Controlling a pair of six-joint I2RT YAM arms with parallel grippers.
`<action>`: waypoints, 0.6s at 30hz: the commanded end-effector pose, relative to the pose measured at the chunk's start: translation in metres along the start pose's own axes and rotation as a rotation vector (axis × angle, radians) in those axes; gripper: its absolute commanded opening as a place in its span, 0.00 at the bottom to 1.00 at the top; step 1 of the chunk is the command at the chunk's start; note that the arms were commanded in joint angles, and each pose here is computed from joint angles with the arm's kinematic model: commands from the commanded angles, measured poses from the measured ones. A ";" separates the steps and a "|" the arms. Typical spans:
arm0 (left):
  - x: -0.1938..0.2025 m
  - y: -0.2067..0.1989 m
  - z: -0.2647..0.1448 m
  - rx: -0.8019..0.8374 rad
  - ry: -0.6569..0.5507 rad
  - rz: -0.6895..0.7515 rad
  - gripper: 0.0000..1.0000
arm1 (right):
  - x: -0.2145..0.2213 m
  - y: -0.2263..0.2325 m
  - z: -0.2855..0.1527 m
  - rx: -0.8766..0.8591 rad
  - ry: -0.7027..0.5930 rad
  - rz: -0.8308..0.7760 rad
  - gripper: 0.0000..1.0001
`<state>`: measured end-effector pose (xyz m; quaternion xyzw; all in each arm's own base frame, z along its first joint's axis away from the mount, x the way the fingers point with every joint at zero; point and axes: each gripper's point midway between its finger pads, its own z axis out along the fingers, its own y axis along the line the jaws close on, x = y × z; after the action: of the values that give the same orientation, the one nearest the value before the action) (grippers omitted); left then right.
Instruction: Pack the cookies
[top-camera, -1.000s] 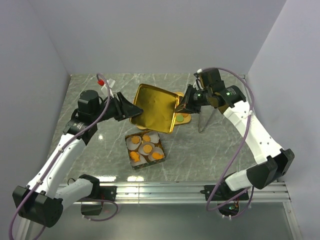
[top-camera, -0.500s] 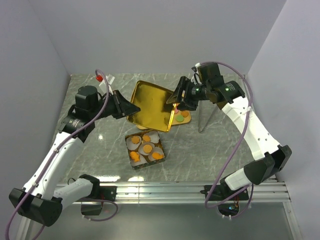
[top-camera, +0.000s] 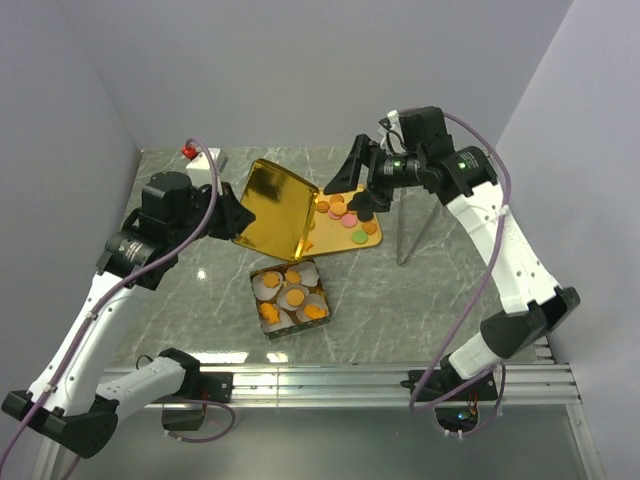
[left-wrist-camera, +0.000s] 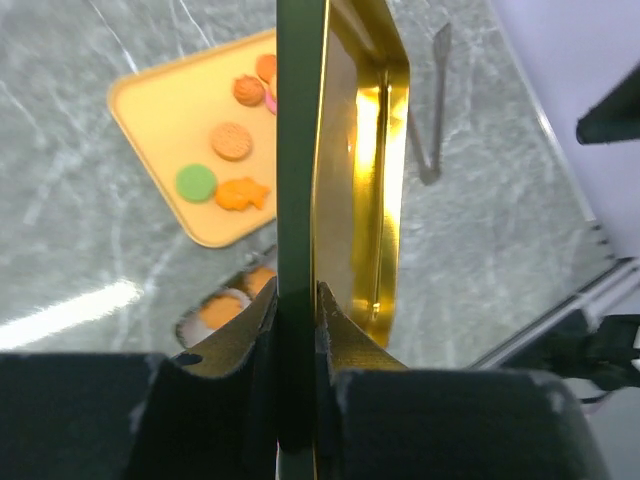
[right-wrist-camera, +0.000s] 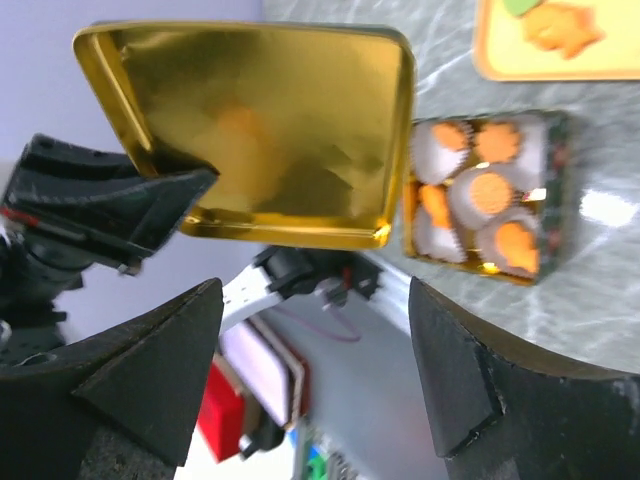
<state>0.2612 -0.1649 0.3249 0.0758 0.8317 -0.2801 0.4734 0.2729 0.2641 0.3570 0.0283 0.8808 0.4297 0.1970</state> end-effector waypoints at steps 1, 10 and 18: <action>-0.031 -0.001 -0.019 -0.066 -0.104 0.159 0.00 | -0.009 0.040 0.002 -0.152 0.043 0.033 0.82; -0.043 -0.019 -0.039 -0.129 -0.117 0.345 0.00 | -0.042 0.088 0.018 -0.314 0.107 0.131 0.85; -0.045 -0.035 -0.042 -0.207 -0.112 0.473 0.00 | -0.041 0.098 0.027 -0.356 0.154 0.187 0.89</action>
<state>0.2344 -0.1767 0.3773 0.2127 0.7973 -0.1326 0.5491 0.3190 0.3305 0.4039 0.0671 0.8177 0.5645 0.0901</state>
